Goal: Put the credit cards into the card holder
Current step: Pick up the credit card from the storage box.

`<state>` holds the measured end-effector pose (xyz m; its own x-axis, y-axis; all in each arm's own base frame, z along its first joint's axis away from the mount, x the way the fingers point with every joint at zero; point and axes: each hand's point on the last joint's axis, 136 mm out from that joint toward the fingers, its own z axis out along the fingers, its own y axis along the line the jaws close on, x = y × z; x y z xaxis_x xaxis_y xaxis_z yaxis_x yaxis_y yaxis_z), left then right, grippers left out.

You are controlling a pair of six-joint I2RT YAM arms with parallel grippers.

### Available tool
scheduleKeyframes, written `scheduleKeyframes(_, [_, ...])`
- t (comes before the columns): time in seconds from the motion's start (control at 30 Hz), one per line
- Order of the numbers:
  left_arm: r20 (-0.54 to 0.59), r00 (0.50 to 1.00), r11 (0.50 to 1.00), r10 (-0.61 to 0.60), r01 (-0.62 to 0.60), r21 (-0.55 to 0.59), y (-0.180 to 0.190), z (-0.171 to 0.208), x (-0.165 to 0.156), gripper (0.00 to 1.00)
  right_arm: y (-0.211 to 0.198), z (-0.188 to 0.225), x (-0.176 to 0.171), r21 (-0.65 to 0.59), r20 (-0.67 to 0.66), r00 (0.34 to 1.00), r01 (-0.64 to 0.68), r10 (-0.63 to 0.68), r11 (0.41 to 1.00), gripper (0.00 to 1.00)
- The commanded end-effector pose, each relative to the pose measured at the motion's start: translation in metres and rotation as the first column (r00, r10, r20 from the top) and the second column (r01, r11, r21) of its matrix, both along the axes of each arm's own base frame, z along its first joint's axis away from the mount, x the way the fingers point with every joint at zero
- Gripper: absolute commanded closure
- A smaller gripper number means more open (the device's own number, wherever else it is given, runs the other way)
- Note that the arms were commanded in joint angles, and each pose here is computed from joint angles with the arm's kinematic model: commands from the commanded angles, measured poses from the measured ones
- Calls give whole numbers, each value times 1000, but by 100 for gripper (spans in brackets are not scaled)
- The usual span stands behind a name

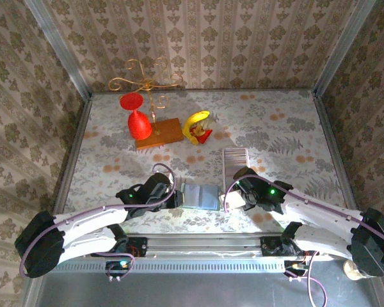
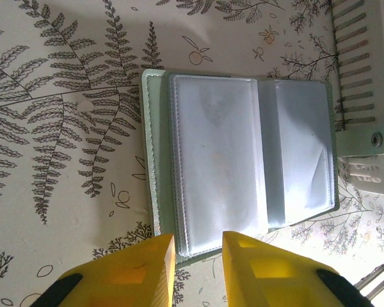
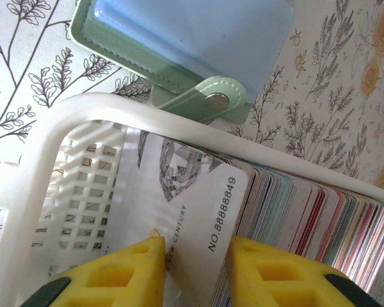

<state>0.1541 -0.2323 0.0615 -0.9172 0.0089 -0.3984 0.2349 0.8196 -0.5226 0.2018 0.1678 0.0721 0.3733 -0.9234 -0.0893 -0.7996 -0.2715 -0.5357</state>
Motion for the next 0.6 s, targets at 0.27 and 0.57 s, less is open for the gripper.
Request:
scheduleKeyframes(0.27, [-8, 1000, 1000, 3, -3, 18, 0, -3, -2, 75, -2, 12, 9, 0, 71, 997, 12, -12, 1000, 75])
scheduleKeyframes(0.57, [-5, 1000, 1000, -2, 2, 24, -1, -1, 0, 76, -3, 19, 9, 12, 76, 997, 18, -19, 1000, 79])
